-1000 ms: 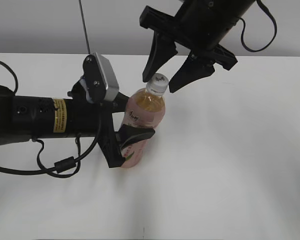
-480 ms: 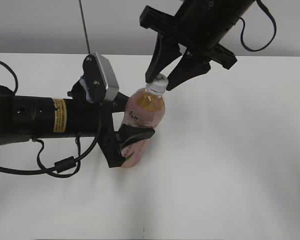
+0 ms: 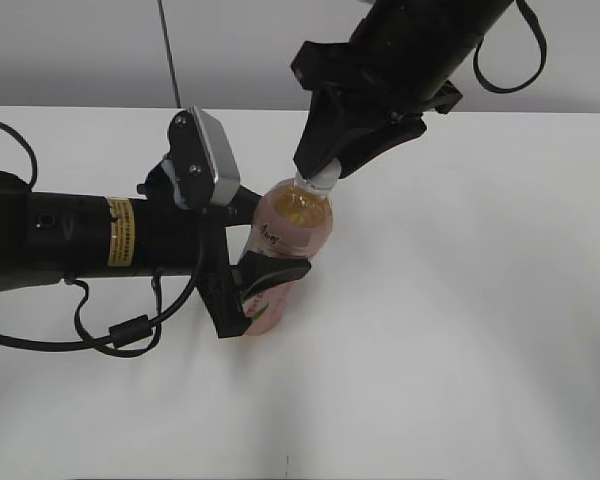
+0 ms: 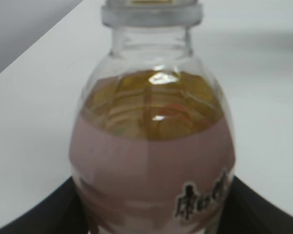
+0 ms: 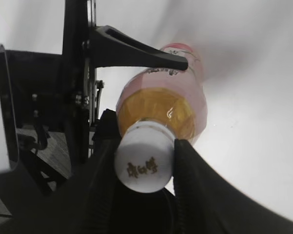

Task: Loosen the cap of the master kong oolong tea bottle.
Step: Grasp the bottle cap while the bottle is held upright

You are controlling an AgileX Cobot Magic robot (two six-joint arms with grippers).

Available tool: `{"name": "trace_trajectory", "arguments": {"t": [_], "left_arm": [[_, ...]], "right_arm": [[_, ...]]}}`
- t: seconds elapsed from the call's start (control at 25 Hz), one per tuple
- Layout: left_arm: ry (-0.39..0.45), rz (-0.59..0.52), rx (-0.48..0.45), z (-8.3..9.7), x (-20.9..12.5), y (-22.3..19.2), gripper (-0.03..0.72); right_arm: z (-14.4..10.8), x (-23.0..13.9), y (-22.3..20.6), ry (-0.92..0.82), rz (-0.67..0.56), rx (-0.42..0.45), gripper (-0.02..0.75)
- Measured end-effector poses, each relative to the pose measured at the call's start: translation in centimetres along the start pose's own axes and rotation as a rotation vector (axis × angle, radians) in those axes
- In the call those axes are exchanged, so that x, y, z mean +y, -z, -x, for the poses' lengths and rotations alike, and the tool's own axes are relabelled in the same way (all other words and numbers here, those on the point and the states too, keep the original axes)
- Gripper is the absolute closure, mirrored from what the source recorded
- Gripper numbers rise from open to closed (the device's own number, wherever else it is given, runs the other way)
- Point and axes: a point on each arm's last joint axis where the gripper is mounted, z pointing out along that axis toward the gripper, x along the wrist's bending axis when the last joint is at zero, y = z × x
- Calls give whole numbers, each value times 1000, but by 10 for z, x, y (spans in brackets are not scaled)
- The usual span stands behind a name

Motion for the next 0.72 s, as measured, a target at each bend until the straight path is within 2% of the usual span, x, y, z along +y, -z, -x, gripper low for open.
{"name": "trace_trajectory", "arguments": {"t": [0.28, 0.72], "left_arm": [[-1, -3, 1, 0, 0, 0, 272], [48, -2, 41, -4, 0, 0, 272]], "right_arm": [[1, 1, 0, 386, 11, -17, 456], [0, 9, 0, 1032, 83, -57, 465]]}}
